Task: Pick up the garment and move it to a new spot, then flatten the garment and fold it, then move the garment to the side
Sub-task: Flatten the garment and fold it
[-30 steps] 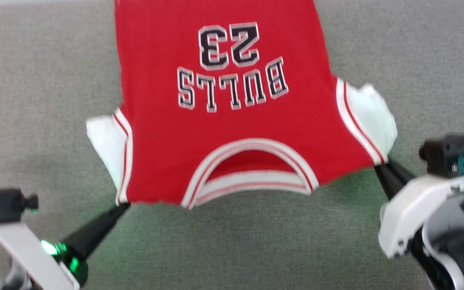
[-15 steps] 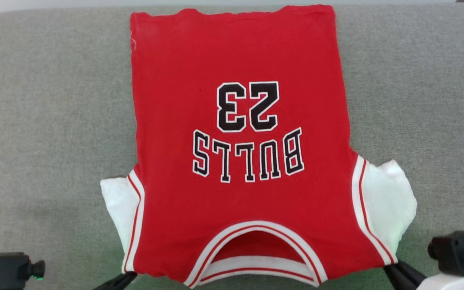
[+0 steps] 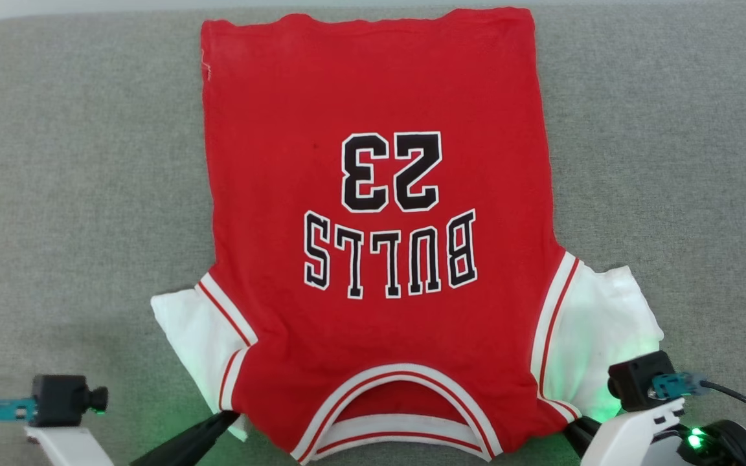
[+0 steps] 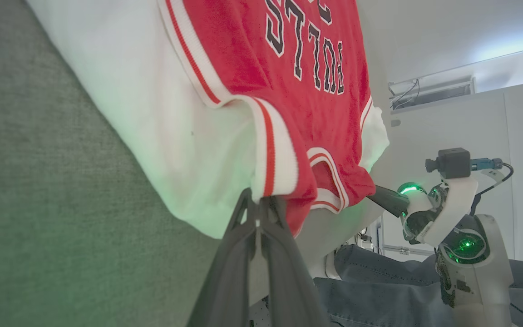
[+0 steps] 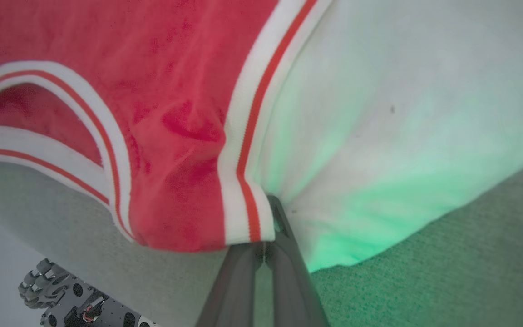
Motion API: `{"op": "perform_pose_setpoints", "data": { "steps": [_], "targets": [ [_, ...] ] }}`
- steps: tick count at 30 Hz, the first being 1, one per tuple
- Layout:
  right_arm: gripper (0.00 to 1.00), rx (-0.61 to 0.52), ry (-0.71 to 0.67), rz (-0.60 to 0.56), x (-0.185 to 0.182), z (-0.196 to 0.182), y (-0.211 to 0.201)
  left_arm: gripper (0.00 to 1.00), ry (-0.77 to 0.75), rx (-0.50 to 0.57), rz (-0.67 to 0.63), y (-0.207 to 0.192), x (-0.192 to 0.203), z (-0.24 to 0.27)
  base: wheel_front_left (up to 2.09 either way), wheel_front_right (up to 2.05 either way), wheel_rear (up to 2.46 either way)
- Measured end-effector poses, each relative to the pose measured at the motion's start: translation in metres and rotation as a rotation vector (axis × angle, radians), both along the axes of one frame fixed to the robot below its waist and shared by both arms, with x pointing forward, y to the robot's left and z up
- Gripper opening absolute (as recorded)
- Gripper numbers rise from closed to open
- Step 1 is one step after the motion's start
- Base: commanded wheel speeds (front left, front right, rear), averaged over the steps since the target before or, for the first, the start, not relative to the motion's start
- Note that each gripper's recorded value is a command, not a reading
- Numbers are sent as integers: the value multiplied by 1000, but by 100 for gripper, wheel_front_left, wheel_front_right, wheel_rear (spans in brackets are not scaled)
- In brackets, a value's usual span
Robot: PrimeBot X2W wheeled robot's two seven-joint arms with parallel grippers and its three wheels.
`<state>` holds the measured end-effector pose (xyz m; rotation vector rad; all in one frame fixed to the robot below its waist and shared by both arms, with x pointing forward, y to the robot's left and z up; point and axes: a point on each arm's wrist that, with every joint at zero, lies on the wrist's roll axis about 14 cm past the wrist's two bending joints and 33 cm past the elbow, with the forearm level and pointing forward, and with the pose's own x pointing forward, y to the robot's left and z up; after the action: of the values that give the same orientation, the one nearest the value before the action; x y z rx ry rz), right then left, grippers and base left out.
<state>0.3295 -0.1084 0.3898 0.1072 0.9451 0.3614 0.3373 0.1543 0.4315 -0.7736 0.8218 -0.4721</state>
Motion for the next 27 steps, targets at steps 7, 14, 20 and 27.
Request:
{"op": "perform_pose_setpoints", "data": {
  "steps": [7,14,20,27],
  "targets": [
    [0,-53,1,49,2,-22,-1,0,73,82,-18,6,-8,-40,0,0,0],
    [1,-74,-25,69,4,-26,0,0,88,101,-15,5,-7,-54,0,0,0],
    [100,-107,-90,78,11,-10,-4,0,24,123,-12,6,-1,-51,0,0,0],
    [100,-155,-169,34,31,41,-23,0,-54,181,-21,14,-5,-51,0,0,0]
  ]
}}
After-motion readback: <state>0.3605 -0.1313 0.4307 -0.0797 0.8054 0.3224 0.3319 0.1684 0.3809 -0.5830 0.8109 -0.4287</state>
